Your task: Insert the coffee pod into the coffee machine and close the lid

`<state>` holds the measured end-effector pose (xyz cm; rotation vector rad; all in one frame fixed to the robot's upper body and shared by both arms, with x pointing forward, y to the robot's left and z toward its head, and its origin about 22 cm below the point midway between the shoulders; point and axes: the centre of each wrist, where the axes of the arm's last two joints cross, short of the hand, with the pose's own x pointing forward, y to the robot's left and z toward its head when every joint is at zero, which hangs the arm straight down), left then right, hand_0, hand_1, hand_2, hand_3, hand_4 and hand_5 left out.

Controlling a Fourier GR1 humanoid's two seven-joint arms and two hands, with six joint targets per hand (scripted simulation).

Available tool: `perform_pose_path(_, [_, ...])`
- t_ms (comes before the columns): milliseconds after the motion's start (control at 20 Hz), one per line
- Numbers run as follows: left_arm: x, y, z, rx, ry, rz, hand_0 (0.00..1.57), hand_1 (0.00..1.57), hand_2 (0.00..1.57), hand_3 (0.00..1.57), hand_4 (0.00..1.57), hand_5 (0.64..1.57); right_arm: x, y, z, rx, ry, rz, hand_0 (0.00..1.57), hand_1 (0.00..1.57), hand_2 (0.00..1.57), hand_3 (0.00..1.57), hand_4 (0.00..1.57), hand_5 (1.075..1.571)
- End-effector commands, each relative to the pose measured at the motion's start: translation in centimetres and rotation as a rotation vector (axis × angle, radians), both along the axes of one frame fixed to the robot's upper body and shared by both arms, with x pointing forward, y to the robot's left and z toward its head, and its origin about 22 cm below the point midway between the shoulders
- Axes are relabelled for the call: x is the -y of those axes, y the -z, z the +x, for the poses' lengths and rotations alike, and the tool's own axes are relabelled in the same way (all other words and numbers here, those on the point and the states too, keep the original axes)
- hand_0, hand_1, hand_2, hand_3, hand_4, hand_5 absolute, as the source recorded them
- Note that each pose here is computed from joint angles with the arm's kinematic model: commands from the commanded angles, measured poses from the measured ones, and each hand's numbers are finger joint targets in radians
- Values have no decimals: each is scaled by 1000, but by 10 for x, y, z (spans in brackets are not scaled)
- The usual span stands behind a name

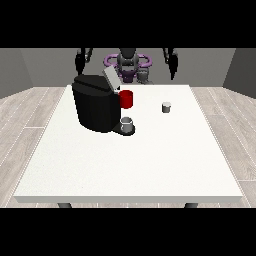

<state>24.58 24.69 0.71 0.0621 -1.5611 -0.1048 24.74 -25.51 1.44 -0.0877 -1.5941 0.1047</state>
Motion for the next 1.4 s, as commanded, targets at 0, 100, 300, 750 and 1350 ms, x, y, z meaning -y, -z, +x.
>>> perform_pose_path(0, [-12,-15,14,22,25,48,0,0,0,0,0,1571,13,11,0,-9,25,9,0,0,0,0,0,1571])
perform_pose_path(100, [-20,0,2,51,115,180,0,0,0,0,0,1571,-4,6,5,-6,21,33,0,0,0,0,0,1571])
perform_pose_path(300, [-70,-33,21,60,162,457,0,0,0,0,0,1571,-3,-5,8,69,93,-89,0,0,0,0,0,1571])
perform_pose_path(750, [-109,-47,60,-40,136,641,0,0,0,0,0,1571,-34,-28,18,161,29,-122,0,0,0,0,0,1571])
perform_pose_path(1350, [-109,-20,88,-93,159,789,0,0,0,0,0,1571,-58,-6,23,124,43,-104,0,0,0,0,0,1571])
